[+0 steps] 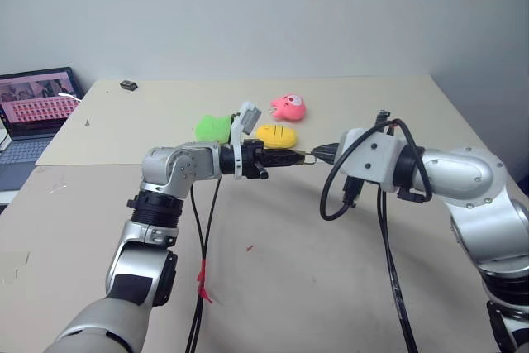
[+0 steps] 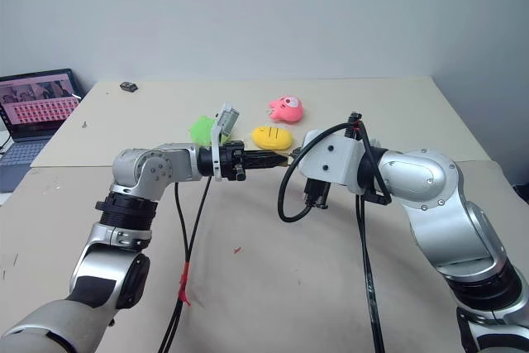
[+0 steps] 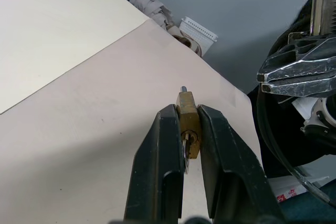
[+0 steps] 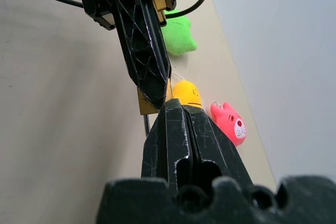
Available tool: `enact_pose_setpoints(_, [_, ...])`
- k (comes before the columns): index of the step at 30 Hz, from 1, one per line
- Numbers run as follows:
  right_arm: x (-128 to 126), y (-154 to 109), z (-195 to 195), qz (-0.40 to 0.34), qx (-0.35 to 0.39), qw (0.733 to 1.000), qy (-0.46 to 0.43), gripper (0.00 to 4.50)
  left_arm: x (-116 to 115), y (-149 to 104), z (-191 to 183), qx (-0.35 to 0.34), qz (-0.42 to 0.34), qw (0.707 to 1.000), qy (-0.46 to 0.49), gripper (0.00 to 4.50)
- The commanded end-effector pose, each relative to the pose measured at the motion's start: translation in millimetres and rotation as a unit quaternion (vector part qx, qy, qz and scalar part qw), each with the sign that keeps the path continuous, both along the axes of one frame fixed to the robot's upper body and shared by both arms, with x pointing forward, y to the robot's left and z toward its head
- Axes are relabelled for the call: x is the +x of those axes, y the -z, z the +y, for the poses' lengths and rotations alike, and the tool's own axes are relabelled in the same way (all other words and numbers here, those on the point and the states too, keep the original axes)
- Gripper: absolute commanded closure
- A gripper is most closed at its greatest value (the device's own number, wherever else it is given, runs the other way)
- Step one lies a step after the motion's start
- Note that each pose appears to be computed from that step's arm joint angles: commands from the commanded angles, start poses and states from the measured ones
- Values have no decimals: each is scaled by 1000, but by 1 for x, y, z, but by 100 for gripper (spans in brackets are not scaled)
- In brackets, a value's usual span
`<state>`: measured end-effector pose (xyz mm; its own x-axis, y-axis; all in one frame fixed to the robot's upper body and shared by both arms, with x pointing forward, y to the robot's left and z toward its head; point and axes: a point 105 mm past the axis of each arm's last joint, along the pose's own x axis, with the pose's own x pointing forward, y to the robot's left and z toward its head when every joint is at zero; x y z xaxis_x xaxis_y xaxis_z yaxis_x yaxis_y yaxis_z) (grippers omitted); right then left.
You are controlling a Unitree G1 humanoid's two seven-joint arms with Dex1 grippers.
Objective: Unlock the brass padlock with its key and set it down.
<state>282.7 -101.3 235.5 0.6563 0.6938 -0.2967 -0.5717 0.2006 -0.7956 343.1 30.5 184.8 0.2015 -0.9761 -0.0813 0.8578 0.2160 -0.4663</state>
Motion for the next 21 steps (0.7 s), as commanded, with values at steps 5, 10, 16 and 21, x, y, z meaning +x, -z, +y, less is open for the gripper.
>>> enact_pose_setpoints(5, [2,6,-10,-21,-9,1000,19,446,-9,-29,-2,0,-61,998,31,446])
enact_pose_setpoints(10, [5,16,-16,-18,-14,999,24,446,-14,-33,1,7,-64,997,40,446])
enact_pose_setpoints(16, [8,18,-18,-23,-12,999,26,446,-22,-35,1,10,-60,997,54,446])
enact_pose_setpoints(21, [8,17,-17,-27,-12,999,24,446,-23,-29,-2,13,-55,997,54,446])
